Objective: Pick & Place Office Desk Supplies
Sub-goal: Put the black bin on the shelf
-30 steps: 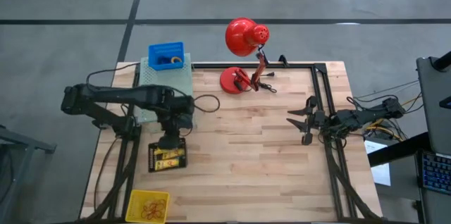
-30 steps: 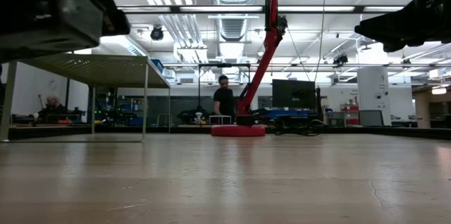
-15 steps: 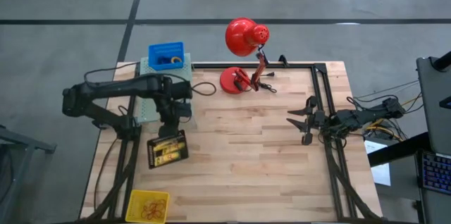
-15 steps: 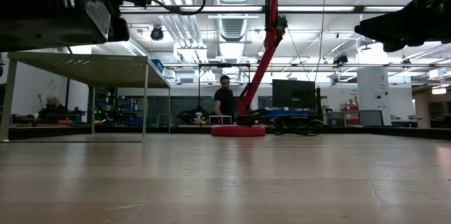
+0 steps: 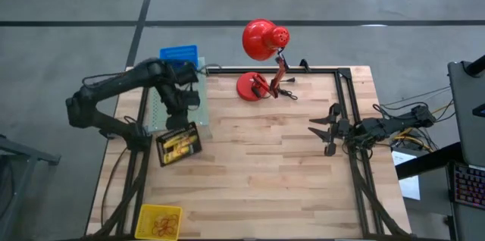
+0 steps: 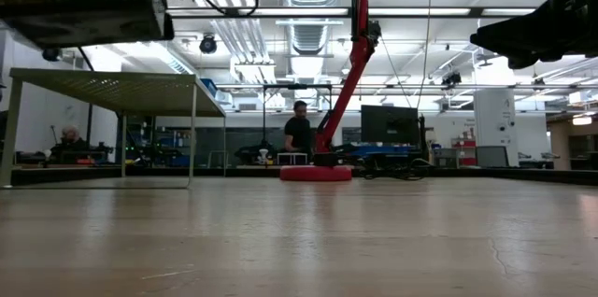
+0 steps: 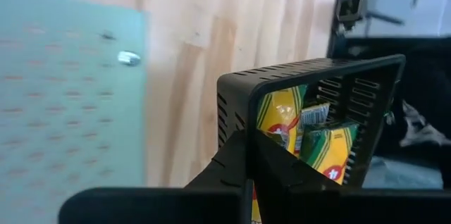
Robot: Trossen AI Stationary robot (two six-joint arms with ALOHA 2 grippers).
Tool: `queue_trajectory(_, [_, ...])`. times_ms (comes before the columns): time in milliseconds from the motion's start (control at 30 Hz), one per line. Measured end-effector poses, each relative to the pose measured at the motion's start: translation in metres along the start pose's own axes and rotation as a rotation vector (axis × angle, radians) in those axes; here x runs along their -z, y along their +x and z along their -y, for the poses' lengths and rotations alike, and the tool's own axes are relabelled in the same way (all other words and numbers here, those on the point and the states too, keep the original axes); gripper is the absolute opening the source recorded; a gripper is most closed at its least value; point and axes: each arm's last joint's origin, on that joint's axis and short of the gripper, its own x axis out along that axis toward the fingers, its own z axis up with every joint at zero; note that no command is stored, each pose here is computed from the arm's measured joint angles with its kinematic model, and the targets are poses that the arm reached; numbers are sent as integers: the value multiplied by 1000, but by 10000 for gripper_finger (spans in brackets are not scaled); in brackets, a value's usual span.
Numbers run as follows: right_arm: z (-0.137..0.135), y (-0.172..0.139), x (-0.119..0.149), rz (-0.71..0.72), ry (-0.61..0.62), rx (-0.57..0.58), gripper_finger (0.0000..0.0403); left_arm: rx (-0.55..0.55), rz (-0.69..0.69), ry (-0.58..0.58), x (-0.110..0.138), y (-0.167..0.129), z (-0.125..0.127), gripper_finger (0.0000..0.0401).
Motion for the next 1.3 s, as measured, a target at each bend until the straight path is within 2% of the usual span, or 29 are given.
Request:
queue_trajectory(133, [0, 0, 0, 0, 0, 0, 127, -31, 65, -49, -1, -20, -4, 15])
queue_trajectory(500, [0, 0, 0, 0, 0, 0, 128, -50, 161, -416, 4, -37, -30, 15])
queue_trajectory(767, [0, 0, 0, 0, 0, 0, 127, -185, 215, -617, 8, -47, -45, 15])
queue_trajectory(933, [0, 0, 0, 0, 0, 0, 128, -241, 247, -694, 13, -55, -57, 15])
queue_trajectory(1300, [0, 0, 0, 0, 0, 0, 128, -248, 307, -794, 23, -68, -74, 24])
